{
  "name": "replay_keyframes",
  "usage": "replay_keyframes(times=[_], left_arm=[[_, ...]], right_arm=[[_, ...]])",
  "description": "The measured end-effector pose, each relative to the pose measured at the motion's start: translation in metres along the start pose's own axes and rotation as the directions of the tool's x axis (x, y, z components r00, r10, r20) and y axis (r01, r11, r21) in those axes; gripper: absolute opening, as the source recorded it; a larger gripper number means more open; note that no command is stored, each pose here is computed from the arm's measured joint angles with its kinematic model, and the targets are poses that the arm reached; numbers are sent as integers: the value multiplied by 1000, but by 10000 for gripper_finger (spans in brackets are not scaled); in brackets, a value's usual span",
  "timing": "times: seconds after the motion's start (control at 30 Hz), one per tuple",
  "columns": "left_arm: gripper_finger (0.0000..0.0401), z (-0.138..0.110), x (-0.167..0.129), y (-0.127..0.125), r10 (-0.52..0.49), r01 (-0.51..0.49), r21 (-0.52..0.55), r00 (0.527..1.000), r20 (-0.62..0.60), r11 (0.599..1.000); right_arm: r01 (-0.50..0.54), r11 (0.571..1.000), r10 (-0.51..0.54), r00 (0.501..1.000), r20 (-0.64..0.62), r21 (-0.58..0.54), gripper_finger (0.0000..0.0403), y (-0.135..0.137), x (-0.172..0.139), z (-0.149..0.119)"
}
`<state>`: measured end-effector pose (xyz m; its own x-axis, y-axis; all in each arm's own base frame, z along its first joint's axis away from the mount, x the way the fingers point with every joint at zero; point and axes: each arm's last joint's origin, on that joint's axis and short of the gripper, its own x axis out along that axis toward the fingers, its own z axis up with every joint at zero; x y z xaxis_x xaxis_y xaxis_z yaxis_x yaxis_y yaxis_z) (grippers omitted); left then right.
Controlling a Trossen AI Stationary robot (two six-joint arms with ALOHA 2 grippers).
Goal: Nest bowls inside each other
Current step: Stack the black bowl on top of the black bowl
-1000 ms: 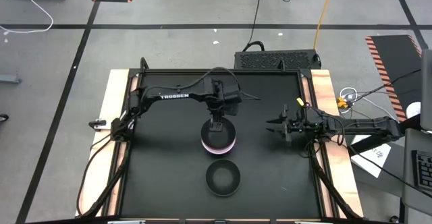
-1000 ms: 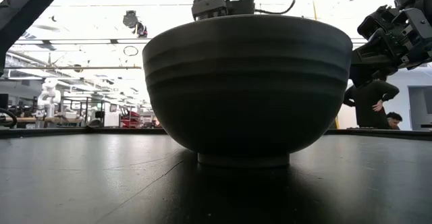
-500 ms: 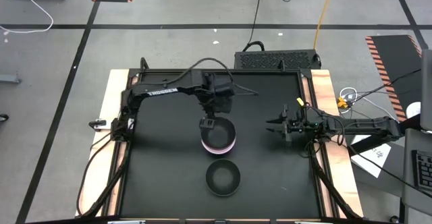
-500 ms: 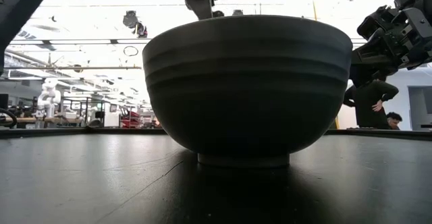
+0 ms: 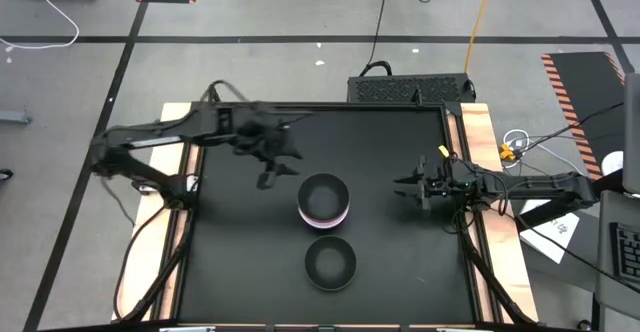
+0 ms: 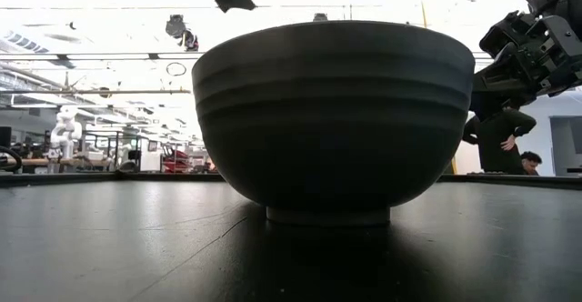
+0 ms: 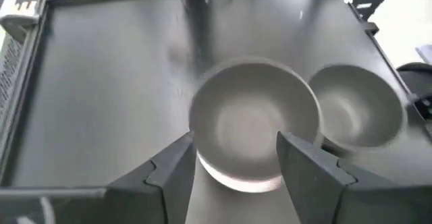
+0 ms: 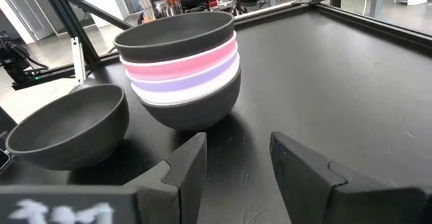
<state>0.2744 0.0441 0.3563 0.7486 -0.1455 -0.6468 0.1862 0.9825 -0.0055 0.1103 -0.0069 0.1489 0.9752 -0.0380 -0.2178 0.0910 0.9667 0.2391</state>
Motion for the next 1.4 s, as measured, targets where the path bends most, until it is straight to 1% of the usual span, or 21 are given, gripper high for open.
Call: replay_keyframes(times=[0.07, 0.2, 0.27, 0.33, 0.4, 0.47, 0.53, 0.6, 0.7, 0.83, 0.9, 0.97, 1.1, 1.23, 1.33, 1.4], left_arm=[[202, -16, -11, -8, 18, -18, -12, 999, 26, 1000], [194, -51, -25, -21, 110, -106, -35, 985, 136, 994], [189, -71, -23, -25, 140, -131, -61, 975, 175, 989], [183, -92, -18, -28, 172, -151, -110, 963, 208, 982], [177, -110, -12, -30, 190, -158, -146, 951, 244, 977], [171, -126, -4, -32, 191, -152, -158, 943, 273, 976], [164, -141, 3, -33, 191, -154, -145, 938, 289, 977], [156, -150, 6, -34, 203, -175, -116, 928, 313, 978], [147, -160, 4, -32, 262, -244, -95, 908, 326, 965], [139, -173, -3, -30, 313, -291, -115, 882, 352, 950], [137, -183, -6, -29, 336, -310, -128, 872, 358, 942], [136, -191, -9, -29, 350, -316, -152, 857, 378, 937], [136, -204, -16, -31, 358, -304, -191, 812, 460, 933], [136, -217, -18, -33, 374, -306, -216, 788, 489, 927], [136, -225, -17, -32, 393, -309, -246, 781, 486, 919], [136, -232, -12, -32, 385, -291, -262, 793, 471, 920]], right_arm=[[-2, 1000, 2, 1000, 4, 1, 155, 0, 0, 0], [-3, 1000, 3, 1000, 8, -1, 155, 0, 0, 1], [-3, 1000, 3, 1000, 11, -1, 155, 0, 0, 1], [-4, 1000, 4, 1000, 14, -2, 155, 0, 0, 1], [-7, 1000, 7, 1000, 25, -2, 155, 1, 0, 2], [-8, 1000, 8, 999, 35, -4, 155, 1, 0, 3], [-13, 1000, 14, 998, 61, -17, 155, 1, 0, 6], [-18, 1000, 20, 996, 82, -24, 155, 2, 0, 8], [-22, 999, 25, 994, 104, -32, 155, 2, -1, 10], [-22, 999, 25, 993, 112, -33, 155, 3, -1, 11], [-21, 999, 25, 993, 112, -36, 155, 3, -1, 11], [-20, 999, 25, 993, 112, -49, 155, 3, -1, 11], [-19, 998, 27, 992, 120, -63, 155, 3, -1, 12], [-18, 997, 27, 992, 123, -72, 155, 3, -1, 12], [-18, 997, 27, 992, 123, -75, 155, 3, -1, 12], [-19, 997, 28, 991, 127, -75, 155, 3, -1, 12]])
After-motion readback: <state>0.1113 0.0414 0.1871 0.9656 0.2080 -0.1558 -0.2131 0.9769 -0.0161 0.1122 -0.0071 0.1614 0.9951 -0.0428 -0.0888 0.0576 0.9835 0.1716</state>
